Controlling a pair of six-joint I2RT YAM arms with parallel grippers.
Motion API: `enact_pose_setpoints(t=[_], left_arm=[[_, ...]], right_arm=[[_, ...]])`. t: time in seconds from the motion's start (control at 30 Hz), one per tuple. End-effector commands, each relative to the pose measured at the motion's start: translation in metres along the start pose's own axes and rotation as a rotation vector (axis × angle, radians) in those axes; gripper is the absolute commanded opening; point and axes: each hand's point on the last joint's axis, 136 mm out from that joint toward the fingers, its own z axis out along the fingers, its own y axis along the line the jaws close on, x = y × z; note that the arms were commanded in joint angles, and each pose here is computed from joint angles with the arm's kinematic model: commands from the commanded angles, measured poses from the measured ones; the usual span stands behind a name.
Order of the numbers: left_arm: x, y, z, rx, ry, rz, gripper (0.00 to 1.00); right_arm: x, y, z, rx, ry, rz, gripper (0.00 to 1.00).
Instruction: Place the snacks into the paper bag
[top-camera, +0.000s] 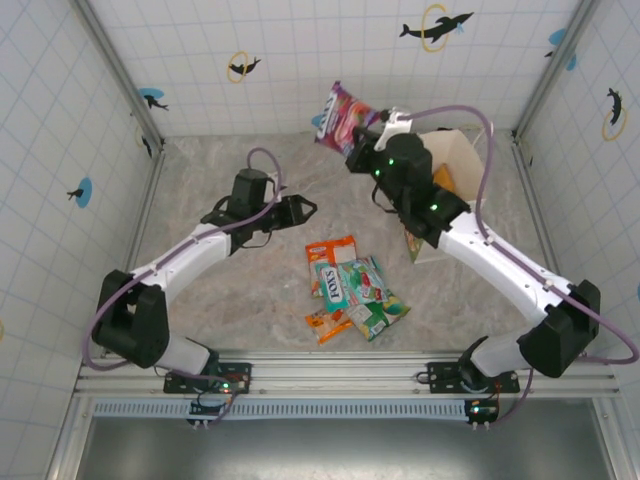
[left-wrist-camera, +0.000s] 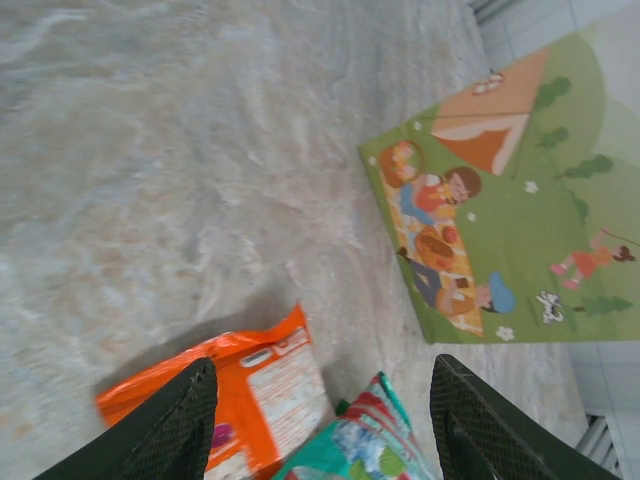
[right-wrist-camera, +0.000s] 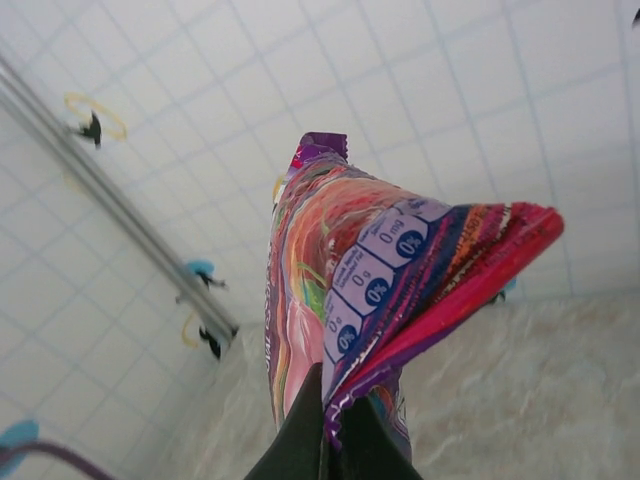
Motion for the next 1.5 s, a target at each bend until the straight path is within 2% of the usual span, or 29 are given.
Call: enact_pose_setpoints(t=[0.0,0.1,0.33,0.53,0.73,0.93,1.2,1.47], left_arm=[[-0.016,-0.024,0.006,0.045,-0.040,0.031,0.58],[-0.020,-0.038,0.010,0.089,-0.058,0.053,0.58],[-0.033,-0.083,0.013,0.240,-0.126,0.143,0.58],[-0.040,-0.129,0.015,0.368,-0.164,0.276,0.59],[-0.042,-0.175,0.002,0.524,-0.239,0.417,0.61],[-0.044,-0.198,-0.007,0.607,-0.290,0.484,0.62],[-0.045,-0.200,-0.003,0.609,-0.295,0.489,0.63],[-0.043,-0.198,-0.003,0.596,-0.296,0.491,0.63]], right_arm=[[-0.079,0.017,-0.020,-0.057,-0.176,-0.018,0.00],[-0.110,0.001,-0.023,-0.025,-0.232,-0.030,0.00],[-0.147,-0.065,-0.040,0.132,-0.266,-0.060,0.00],[-0.154,-0.113,-0.065,0.259,-0.270,-0.081,0.00],[-0.127,-0.147,-0.077,0.315,-0.217,-0.054,0.00],[-0.093,-0.161,-0.081,0.327,-0.147,-0.033,0.00],[-0.041,-0.185,-0.081,0.371,-0.029,-0.026,0.00],[-0.024,-0.193,-0.072,0.380,0.010,-0.024,0.00]])
